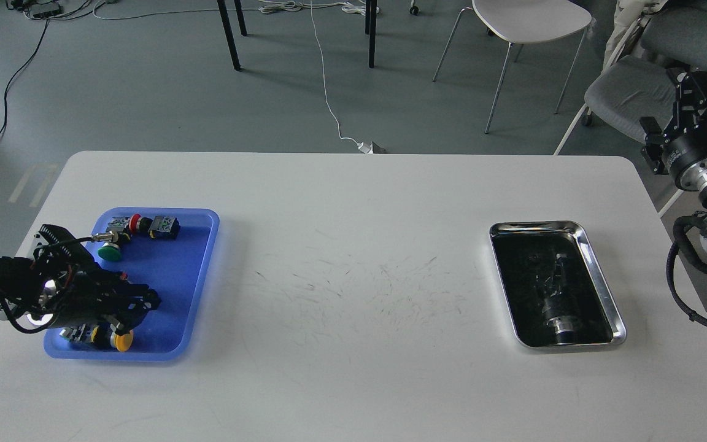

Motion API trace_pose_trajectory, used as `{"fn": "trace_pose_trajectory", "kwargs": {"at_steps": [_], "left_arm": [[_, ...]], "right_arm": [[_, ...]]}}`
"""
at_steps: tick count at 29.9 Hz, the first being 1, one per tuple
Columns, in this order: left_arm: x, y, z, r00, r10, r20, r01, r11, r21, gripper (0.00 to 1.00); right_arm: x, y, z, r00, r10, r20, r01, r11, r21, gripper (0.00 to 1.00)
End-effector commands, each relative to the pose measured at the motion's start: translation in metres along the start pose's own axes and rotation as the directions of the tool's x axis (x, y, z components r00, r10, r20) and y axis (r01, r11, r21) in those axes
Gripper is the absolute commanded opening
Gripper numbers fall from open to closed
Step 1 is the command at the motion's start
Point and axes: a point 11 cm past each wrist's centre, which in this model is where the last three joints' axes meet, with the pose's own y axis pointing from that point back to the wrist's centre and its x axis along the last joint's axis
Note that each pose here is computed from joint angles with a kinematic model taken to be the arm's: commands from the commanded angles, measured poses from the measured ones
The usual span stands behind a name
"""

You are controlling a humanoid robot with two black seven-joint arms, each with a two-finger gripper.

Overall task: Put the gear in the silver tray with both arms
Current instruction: 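Grasp a small black gear in the blue tray with the left gripper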

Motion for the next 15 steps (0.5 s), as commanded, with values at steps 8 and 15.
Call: {"fn": "trace_pose_trajectory", "kwargs": {"at_steps": [8,15], "left_arm": [[0.0009,-0.002,0.0016,1.0,0.003,0.017,-0.003,1.0,-0.003,0.22],[0.0016,-0.0017,0.0034,1.0,0.006,0.017,-0.006,1.0,-0.009,0.13]], "right_arm": [[0.0003,0.0012,0.0024,1.0,0.001,0.0,-0.001,1.0,-0.005,0.94],[-0.0001,0.0018,0.0041,1.0,0.0,0.001,0.0,1.0,-0.008,0.94]]}}
